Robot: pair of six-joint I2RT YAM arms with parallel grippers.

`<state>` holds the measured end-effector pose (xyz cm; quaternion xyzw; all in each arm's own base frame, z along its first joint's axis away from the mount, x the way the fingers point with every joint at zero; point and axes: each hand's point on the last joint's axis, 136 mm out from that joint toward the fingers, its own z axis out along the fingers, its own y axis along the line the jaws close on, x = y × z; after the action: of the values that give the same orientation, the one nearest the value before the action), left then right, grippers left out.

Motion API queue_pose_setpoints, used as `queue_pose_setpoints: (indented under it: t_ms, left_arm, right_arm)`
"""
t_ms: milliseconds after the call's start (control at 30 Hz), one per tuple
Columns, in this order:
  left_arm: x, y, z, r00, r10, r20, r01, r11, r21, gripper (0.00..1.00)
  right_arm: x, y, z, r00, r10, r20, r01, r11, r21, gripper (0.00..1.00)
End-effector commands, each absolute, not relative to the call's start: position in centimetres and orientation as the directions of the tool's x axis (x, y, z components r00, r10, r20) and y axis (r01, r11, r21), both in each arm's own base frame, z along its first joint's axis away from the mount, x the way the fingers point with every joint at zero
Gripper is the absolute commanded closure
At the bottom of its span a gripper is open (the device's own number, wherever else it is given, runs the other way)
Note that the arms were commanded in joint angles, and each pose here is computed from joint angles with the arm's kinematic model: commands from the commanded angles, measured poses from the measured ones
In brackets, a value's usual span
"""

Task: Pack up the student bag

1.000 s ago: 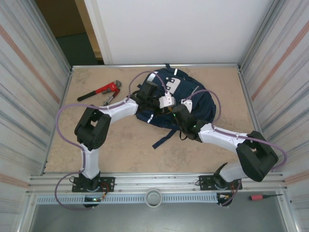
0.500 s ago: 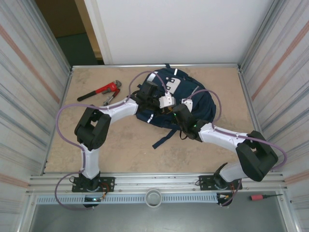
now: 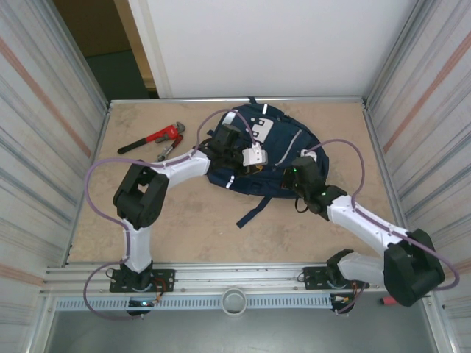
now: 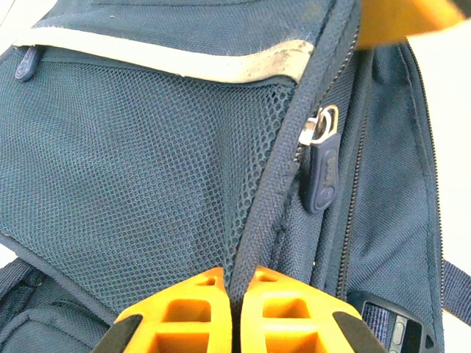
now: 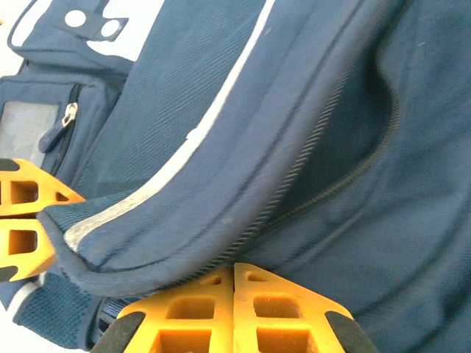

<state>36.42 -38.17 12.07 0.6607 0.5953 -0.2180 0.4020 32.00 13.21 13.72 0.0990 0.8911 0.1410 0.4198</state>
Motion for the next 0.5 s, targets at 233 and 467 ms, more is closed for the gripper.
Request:
queue_pose_setpoints:
  t_ms: [233, 467]
  left_arm:
    - [35.6, -36.8, 13.3, 0.159, 0.599, -0.785, 0.975, 0.03, 0.22, 1.0]
    - [34.9, -37.7, 14.6, 0.11, 0.554, -0.826, 0.988, 0.03, 0.152, 1.0]
  right_arm:
    - [30.1, 15.5, 13.9, -0.696, 0.116, -0.709, -0.171, 0.932, 0.321, 0.9]
    - [30.7, 20.2, 13.8, -0.649, 0.103, -0.754, -0.166, 0.948, 0.273, 0.62]
